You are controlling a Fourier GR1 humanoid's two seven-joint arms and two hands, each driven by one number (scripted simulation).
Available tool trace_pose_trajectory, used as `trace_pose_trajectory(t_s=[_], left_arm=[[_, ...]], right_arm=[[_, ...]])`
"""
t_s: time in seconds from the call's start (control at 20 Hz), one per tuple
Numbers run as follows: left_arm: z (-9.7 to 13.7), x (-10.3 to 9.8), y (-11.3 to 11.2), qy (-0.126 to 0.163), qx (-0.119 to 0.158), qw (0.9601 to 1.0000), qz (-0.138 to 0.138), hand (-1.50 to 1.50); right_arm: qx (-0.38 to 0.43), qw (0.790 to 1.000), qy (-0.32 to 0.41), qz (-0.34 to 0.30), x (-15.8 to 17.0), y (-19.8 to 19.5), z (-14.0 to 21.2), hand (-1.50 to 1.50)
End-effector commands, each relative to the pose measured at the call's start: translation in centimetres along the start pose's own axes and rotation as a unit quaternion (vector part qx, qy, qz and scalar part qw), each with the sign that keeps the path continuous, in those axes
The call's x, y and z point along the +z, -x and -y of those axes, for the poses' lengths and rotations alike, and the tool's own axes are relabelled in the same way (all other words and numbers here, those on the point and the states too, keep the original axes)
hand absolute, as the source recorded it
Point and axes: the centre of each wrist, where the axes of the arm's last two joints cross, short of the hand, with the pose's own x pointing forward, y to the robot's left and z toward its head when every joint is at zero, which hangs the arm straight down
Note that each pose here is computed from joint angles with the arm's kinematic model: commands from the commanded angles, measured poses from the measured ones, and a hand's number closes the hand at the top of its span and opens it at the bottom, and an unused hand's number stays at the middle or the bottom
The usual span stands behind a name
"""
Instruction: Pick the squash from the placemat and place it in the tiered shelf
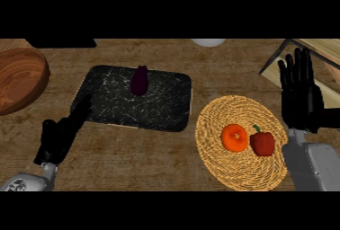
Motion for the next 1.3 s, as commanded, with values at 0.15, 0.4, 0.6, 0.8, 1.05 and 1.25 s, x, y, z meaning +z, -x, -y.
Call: trace_pose_trajectory(t_s=[0.15,0.4,0.6,0.8,1.05,1.25], left_arm=[[-1.8,-1.9,-4.6,-0.043,0.040,0.9946,0.086,0.00],[-0.1,-3.3,-6.3,-0.045,0.097,0.9896,0.096,0.00],[-0.6,-3.0,-5.4,-0.058,0.098,0.9887,0.097,0.00],[-1.8,-3.4,-5.1,-0.052,0.102,0.9896,0.088,0.00],[-1.6,-3.5,-5.9,-0.056,0.104,0.9895,0.082,0.00],[-2.4,-3.1,-5.4,-0.054,0.095,0.9909,0.080,0.00]], right_arm=[[0.071,0.970,-0.231,0.022,-3.7,-2.8,-0.7,1.50],[0.099,0.957,-0.246,-0.113,-6.4,-2.2,2.3,-1.50],[-0.019,0.935,-0.345,-0.075,-6.9,-2.2,4.2,-1.50],[0.021,0.896,-0.438,-0.069,-8.6,-5.3,5.3,-1.50],[0.174,0.827,-0.522,-0.116,-10.0,-10.9,4.0,-1.50],[0.375,0.735,-0.557,-0.090,-9.4,-14.6,0.0,-1.50]])
